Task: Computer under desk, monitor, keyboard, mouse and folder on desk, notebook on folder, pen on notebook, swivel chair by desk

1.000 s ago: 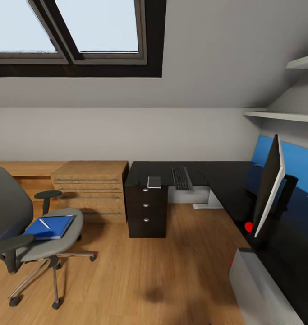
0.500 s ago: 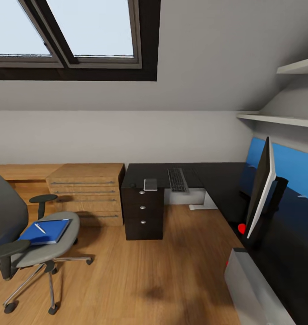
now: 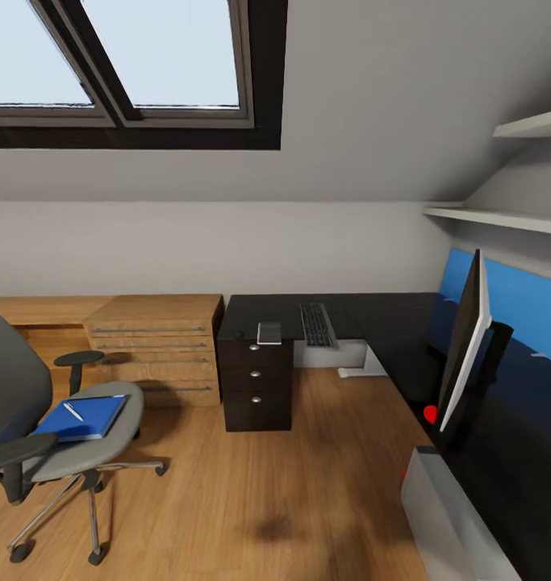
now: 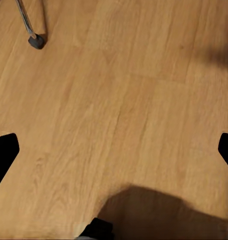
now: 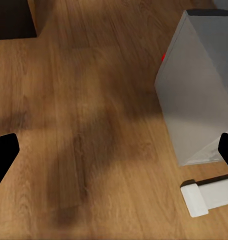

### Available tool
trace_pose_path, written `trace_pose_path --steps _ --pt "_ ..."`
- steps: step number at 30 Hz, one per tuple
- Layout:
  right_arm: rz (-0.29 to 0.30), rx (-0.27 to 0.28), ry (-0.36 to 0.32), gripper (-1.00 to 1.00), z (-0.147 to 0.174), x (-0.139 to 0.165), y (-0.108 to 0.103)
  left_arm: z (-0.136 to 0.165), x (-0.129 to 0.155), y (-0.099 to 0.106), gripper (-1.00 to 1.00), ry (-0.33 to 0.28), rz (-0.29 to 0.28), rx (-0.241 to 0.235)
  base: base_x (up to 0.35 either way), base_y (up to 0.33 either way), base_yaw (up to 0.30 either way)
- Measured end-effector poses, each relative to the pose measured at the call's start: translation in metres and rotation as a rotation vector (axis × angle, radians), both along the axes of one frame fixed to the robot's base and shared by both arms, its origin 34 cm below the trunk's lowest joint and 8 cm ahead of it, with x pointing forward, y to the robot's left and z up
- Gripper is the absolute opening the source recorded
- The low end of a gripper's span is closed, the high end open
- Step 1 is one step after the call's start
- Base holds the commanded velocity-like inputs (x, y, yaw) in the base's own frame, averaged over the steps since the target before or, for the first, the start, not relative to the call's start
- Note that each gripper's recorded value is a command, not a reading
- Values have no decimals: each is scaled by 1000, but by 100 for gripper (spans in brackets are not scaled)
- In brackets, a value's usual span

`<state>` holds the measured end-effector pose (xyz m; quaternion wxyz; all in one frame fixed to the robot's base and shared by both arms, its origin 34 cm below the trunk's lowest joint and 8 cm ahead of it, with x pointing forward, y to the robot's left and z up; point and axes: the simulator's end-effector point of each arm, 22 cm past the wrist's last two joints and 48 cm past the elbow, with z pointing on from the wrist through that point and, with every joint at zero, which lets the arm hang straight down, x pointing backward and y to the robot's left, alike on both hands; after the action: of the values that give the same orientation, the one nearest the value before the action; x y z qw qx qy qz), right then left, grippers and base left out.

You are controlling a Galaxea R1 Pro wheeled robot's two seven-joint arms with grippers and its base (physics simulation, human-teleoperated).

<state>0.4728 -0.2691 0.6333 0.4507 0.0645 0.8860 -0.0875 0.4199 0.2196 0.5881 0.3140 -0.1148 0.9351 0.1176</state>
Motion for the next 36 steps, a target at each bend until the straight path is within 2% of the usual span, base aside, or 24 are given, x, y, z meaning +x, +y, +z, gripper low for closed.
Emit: trace_pose_path --steps 1,3,7,11,13,14,15,17,18,21,22,23,29,36 --pt "0 -2 0 100 1 0 -1 -4 -4 3 100 11 3 -27 0 0 0" --pt "-1 -3 0 100 4 0 -2 -8 -9 6 100 25 -4 -52 0 0 0" --pt "2 -6 14 100 6 -6 -4 -15 -20 7 100 50 -41 -112 0 0 0" --pt "20 -10 29 100 4 -14 -2 -12 -22 6 100 48 -58 -137 0 0 0" --pt "43 -8 34 100 3 -19 1 -10 -21 13 100 41 -60 -135 0 0 0" --pt "74 -1 36 100 0 -24 6 -6 -18 23 100 23 -58 -126 0 0 0" --pt "106 6 32 100 -1 -27 12 -1 -13 32 100 -12 -54 -115 0 0 0" --pt "134 12 23 100 1 -26 17 8 -5 39 100 -62 -51 -104 0 0 0" --pt "151 13 14 100 3 -23 19 17 2 44 100 -117 -44 -93 0 0 0" --pt "165 4 0 100 10 -16 12 35 12 56 100 -214 -31 -68 0 0 0" --pt "167 1 -2 100 12 -15 10 38 13 59 100 -228 -28 -61 0 0 0" --pt "170 -3 -6 100 14 -12 7 42 9 71 100 -251 -17 -34 0 0 0" --pt "174 -1 -7 100 22 -13 8 50 6 76 100 -254 -12 -23 0 0 0" --pt "169 10 -7 100 30 -14 14 58 4 58 100 -255 -1 -49 0 0 0"
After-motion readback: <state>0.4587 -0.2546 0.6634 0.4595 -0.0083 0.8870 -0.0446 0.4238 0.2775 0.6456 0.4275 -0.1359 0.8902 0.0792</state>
